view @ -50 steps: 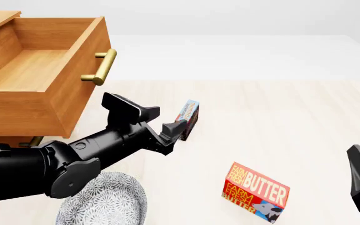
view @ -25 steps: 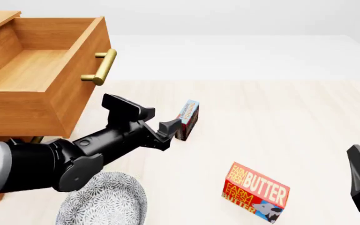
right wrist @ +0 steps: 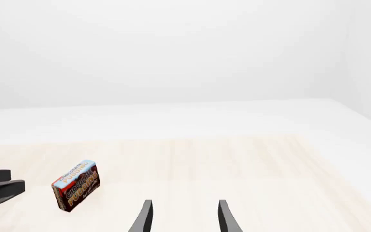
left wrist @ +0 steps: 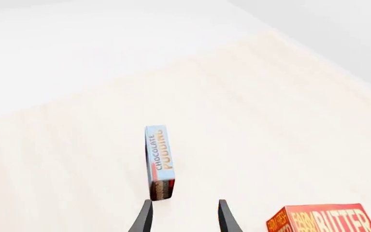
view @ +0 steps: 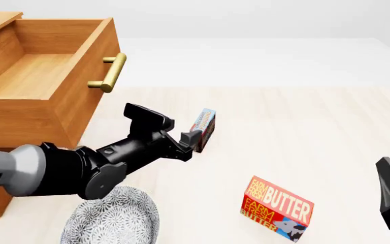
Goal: Put the chocolate pudding in the top drawer of the cabinet and close it.
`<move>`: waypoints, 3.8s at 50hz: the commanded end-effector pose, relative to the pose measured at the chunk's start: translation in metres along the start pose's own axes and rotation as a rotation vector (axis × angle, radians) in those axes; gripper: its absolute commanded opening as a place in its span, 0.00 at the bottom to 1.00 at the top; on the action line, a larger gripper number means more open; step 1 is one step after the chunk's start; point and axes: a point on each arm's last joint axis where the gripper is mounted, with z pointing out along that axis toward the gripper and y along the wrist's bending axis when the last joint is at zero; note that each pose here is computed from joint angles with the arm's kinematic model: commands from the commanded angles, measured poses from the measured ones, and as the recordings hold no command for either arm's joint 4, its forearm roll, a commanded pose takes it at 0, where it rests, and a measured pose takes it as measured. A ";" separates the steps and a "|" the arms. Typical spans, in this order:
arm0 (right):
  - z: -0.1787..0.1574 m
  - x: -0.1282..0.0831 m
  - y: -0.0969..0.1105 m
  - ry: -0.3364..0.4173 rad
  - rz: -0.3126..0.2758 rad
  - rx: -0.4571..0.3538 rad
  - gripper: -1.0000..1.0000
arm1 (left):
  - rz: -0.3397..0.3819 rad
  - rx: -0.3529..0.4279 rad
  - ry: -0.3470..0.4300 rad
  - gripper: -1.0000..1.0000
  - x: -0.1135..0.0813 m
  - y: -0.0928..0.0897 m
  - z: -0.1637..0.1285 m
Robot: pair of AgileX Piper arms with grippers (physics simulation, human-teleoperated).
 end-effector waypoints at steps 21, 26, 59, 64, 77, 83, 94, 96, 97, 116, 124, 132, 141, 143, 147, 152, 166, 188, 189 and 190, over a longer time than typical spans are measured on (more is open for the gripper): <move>0.000 0.000 0.000 0.000 0.000 0.000 1.00 | -0.036 -0.045 0.021 1.00 0.012 0.016 0.021; 0.000 0.000 0.000 0.000 0.000 0.000 1.00 | -0.037 -0.053 0.020 1.00 0.012 0.019 0.024; 0.000 0.000 0.000 0.000 0.000 0.000 1.00 | -0.086 -0.071 0.034 1.00 0.028 0.028 0.046; 0.000 0.000 0.000 0.000 0.000 0.000 1.00 | -0.096 -0.079 0.034 1.00 0.031 0.031 0.049; 0.000 0.000 0.000 0.000 0.000 0.000 1.00 | -0.105 -0.086 0.039 1.00 0.035 0.035 0.058; 0.000 0.000 0.000 0.000 0.000 0.000 1.00 | -0.107 -0.079 0.041 1.00 0.035 0.032 0.062; 0.000 0.000 0.000 0.000 0.000 0.000 1.00 | -0.114 -0.066 0.049 1.00 0.039 0.028 0.070; 0.000 0.000 0.000 0.000 0.000 0.000 1.00 | -0.115 -0.066 0.049 1.00 0.039 0.028 0.070; 0.000 0.000 0.000 0.000 0.000 0.000 1.00 | -0.115 -0.065 0.050 1.00 0.039 0.027 0.071; 0.000 0.000 0.000 0.000 0.000 0.000 1.00 | -0.114 -0.065 0.046 1.00 0.035 0.027 0.079; 0.000 0.000 0.000 0.000 0.000 0.000 1.00 | -0.113 -0.063 0.049 1.00 0.034 0.027 0.084; 0.000 0.000 0.000 0.000 0.000 0.001 1.00 | -0.116 -0.057 0.055 1.00 0.037 0.024 0.090; 0.000 0.000 0.000 0.000 0.000 0.000 1.00 | -0.124 -0.053 0.063 1.00 0.041 0.023 0.096; 0.000 0.000 0.000 0.000 0.000 0.000 1.00 | -0.126 -0.054 0.064 1.00 0.042 0.023 0.097; 0.000 0.000 0.000 0.000 0.000 0.000 1.00 | -0.128 -0.054 0.063 1.00 0.042 0.023 0.098; 0.000 0.000 0.000 0.000 0.000 0.001 1.00 | -0.124 -0.055 0.067 1.00 0.044 0.024 0.099; 0.000 0.000 0.000 0.000 0.000 0.000 1.00 | -0.132 -0.057 0.071 1.00 0.046 0.025 0.104; 0.000 0.000 0.000 0.000 0.001 0.000 1.00 | -0.151 -0.060 0.083 1.00 0.055 0.026 0.109; 0.000 0.000 0.000 0.000 0.000 0.000 1.00 | -0.151 -0.060 0.083 1.00 0.055 0.026 0.109; 0.000 0.000 0.000 0.000 0.000 0.000 1.00 | -0.151 -0.060 0.083 1.00 0.056 0.026 0.109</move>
